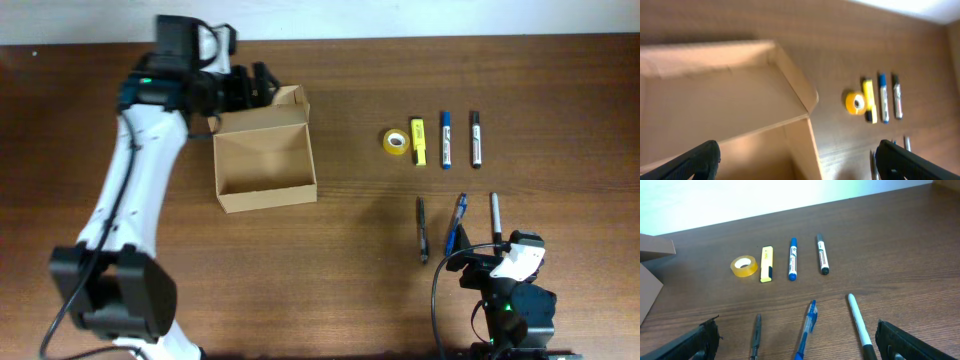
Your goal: Pack container
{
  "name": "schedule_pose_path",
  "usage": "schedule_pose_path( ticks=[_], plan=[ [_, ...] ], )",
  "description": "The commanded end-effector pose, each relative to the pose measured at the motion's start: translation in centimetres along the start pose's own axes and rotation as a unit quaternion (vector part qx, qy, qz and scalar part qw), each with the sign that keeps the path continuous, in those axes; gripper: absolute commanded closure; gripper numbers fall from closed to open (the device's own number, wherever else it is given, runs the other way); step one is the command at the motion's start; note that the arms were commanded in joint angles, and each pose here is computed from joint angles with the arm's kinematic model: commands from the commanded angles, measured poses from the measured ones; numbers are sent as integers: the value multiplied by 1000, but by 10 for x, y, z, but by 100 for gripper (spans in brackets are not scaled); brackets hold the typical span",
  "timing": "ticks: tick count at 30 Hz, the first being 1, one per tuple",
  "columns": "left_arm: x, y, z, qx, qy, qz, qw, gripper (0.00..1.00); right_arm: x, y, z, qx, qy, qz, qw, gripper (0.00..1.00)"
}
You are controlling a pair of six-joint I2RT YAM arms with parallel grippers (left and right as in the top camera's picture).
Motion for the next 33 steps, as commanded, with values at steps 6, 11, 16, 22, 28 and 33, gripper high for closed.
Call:
schedule_pose_path(
  ticks=[6, 11, 16, 22, 28, 33],
  plan=[
    [-48, -56, 58, -6, 35, -146, 989, 0, -1, -1, 2, -5, -1, 2, 1000, 1],
    [-66, -66, 81, 20, 42, -187, 981, 0, -1, -1, 2, -5, -1, 2, 1000, 1],
    [-86, -50, 94, 59, 68, -214, 973, 1, -1, -1, 2, -5, -1, 2, 1000, 1],
    [-111, -35, 108, 78, 96, -233, 965, 1, -1, -1, 2, -5, -1, 2, 1000, 1],
    [-133, -26, 125, 85, 134, -235, 959, 83, -1, -1, 2, -5, -1, 2, 1000, 1],
    [-134, -33, 122, 89, 136, -214, 963, 98, -1, -1, 2, -5, -1, 2, 1000, 1]
  ],
)
Point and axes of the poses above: each gripper's point midway between its finger pads, its own x axis back along the fingers, its own y axis along the line the jaws close on, z = x × y, the point moved 4 cm from there along x, back along the fingers, and after that the axes turned 1 degree about x, right-handed, at the moved point
